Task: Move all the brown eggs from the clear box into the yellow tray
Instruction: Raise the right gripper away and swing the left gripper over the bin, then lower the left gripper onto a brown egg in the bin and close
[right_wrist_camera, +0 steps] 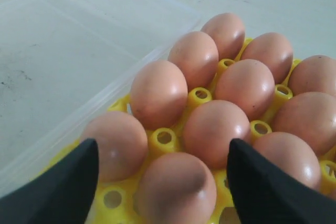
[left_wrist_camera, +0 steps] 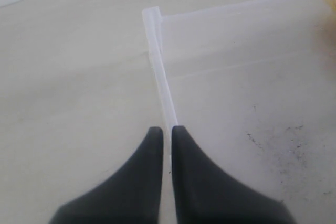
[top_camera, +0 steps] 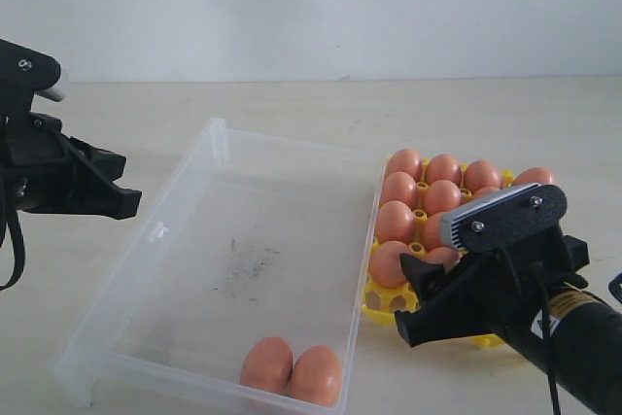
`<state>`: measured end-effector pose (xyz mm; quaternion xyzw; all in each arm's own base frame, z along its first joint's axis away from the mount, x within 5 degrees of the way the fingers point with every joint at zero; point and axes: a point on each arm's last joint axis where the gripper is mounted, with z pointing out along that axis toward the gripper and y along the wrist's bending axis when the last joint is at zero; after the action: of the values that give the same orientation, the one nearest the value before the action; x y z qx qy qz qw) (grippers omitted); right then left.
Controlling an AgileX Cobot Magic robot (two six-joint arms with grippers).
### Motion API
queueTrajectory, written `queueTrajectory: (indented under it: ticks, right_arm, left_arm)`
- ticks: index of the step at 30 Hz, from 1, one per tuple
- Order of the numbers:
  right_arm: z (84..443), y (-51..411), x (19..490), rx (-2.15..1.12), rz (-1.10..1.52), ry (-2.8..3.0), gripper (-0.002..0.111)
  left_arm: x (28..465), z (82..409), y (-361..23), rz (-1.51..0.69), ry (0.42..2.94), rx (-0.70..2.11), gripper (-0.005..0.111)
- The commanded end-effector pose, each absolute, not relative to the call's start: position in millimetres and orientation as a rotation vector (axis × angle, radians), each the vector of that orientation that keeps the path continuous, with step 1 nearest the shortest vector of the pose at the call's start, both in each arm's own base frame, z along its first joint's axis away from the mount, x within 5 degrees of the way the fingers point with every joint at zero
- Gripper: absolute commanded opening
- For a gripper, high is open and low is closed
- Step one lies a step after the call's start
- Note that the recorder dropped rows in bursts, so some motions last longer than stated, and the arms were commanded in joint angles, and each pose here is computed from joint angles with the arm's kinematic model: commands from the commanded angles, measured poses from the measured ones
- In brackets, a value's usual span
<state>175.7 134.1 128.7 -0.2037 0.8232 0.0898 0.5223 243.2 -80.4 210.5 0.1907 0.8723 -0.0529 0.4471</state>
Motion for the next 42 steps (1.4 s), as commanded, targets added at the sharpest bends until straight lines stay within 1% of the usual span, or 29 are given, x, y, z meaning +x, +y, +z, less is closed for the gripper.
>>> queueTrajectory:
  ticks: [1, 5, 6, 8, 11, 12, 14, 15, 17, 20, 25, 27, 29, 32, 33, 35, 38, 41, 42]
  right_arm:
    - [129, 133, 176, -0.481, 0.203, 1.968, 0.063]
    - [134, 129, 179, -0.413, 0.177, 1.944, 0.063]
    - [138, 128, 179, -0.401, 0.175, 1.932, 0.061]
    - [145, 127, 178, -0.388, 0.185, 1.909, 0.054]
    - [163, 126, 176, -0.382, 0.221, 1.839, 0.038]
    - [170, 126, 175, -0.376, 0.239, 1.811, 0.029]
    - [183, 125, 172, -0.368, 0.273, 1.758, 0.019]
    - [191, 124, 169, -0.364, 0.296, 1.724, 0.011]
    - [201, 122, 165, -0.362, 0.329, 1.699, 0.0]
    - [215, 117, 156, -0.371, 0.377, 1.697, 0.0]
    - [226, 110, 141, -0.418, 0.423, 1.732, 0.0]
    - [230, 108, 136, -0.43, 0.453, 1.749, 0.0]
    - [232, 110, 132, -0.478, 0.479, 1.783, 0.0]
    - [234, 112, 126, -0.572, 0.497, 1.832, 0.0]
    - [234, 112, 125, -0.585, 0.5, 1.839, 0.0]
    - [234, 112, 123, -0.599, 0.509, 1.854, 0.0]
    - [230, 112, 120, -0.629, 0.516, 1.891, 0.0]
    - [228, 113, 119, -0.652, 0.518, 1.911, 0.0]
    - [227, 113, 118, -0.656, 0.519, 1.917, 0.0]
  left_arm:
    - [242, 211, -79, -0.13, 2.155, 0.468, 0.004]
    - [242, 211, -79, -0.13, 2.157, 0.468, 0.004]
    - [242, 211, -79, -0.13, 2.157, 0.468, 0.004]
    - [242, 211, -79, -0.133, 2.158, 0.461, 0.004]
    - [242, 213, -80, -0.14, 2.152, 0.458, 0.004]
    - [242, 214, -83, -0.146, 2.151, 0.463, 0.004]
    - [242, 216, -88, -0.159, 2.137, 0.484, 0.004]
    - [243, 220, -94, -0.168, 2.124, 0.503, 0.004]
    - [244, 225, -100, -0.163, 2.113, 0.542, 0.004]
    - [247, 239, -111, -0.147, 2.14, 0.578, 0.004]
    - [250, 262, -138, -0.136, 2.256, 0.696, 0.004]
    - [249, 266, -151, -0.198, 2.312, 0.803, 0.004]
    - [247, 265, -164, -0.343, 2.38, 0.906, 0.004]
    - [244, 259, -182, -0.552, 2.433, 1.091, 0.004]
    - [244, 254, -185, -0.591, 2.472, 1.13, 0.004]
    - [246, 244, -187, -0.603, 2.571, 1.158, 0.004]
    - [249, 220, -184, -0.53, 2.754, 1.152, 0.004]
    - [251, 202, -184, -0.508, 2.847, 1.173, 0.005]
    - [251, 197, -185, -0.509, 2.866, 1.175, 0.008]
